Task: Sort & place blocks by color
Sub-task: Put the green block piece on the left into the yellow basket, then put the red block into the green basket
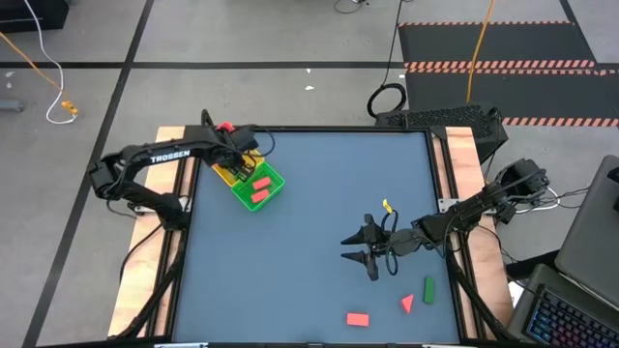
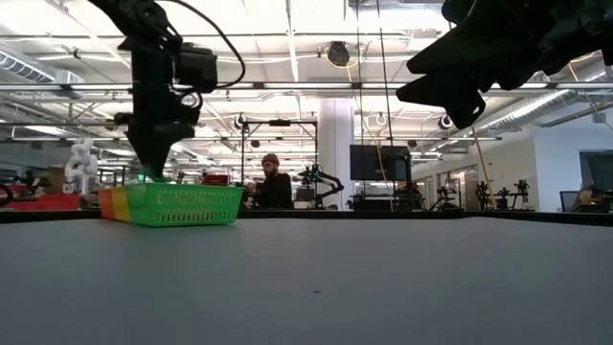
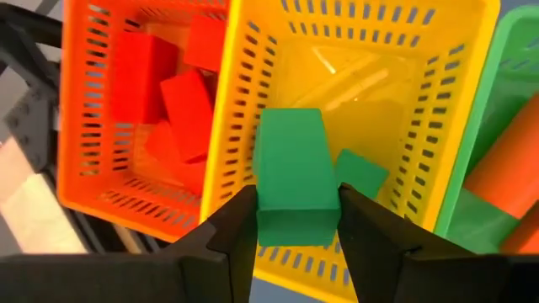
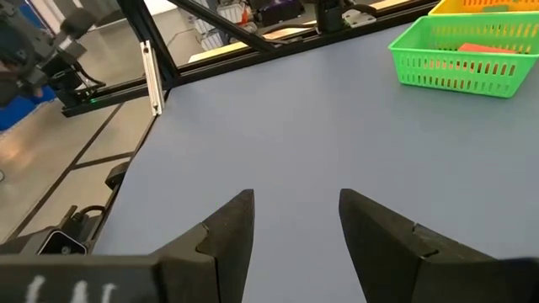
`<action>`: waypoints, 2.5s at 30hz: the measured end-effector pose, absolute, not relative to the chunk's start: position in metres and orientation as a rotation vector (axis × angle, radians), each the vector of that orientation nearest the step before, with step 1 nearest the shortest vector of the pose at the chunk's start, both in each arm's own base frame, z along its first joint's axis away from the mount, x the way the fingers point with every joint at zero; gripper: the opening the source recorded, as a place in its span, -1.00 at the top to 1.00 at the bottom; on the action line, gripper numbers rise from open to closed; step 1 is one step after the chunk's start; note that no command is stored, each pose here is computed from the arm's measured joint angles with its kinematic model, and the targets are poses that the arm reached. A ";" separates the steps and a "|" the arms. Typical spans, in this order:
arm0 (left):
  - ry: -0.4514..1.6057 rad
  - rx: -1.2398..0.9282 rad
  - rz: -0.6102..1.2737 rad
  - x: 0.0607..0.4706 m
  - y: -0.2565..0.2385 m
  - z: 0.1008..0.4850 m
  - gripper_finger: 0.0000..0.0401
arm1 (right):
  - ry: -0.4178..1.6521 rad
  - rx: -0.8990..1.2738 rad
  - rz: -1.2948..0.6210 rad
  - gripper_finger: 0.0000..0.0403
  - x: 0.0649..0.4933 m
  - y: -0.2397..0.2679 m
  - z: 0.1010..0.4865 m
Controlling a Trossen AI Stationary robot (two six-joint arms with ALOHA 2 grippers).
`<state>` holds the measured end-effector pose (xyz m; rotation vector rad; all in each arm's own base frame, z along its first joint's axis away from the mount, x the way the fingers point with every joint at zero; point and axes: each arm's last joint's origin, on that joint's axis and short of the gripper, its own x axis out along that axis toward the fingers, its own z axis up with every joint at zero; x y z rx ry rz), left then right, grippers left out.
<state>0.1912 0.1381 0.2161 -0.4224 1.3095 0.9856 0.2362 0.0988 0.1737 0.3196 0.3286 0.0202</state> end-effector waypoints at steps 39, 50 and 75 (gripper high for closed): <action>0.659 -0.288 0.377 0.295 0.029 0.287 -0.31 | 0.346 0.317 -0.014 0.15 0.240 0.099 0.165; 0.338 -0.278 0.001 0.303 -0.072 0.257 -0.18 | 0.235 0.318 0.139 0.15 0.251 0.111 0.160; 0.158 -0.244 0.002 0.278 -0.091 0.221 -0.07 | 0.676 0.318 0.152 0.15 0.260 0.204 0.193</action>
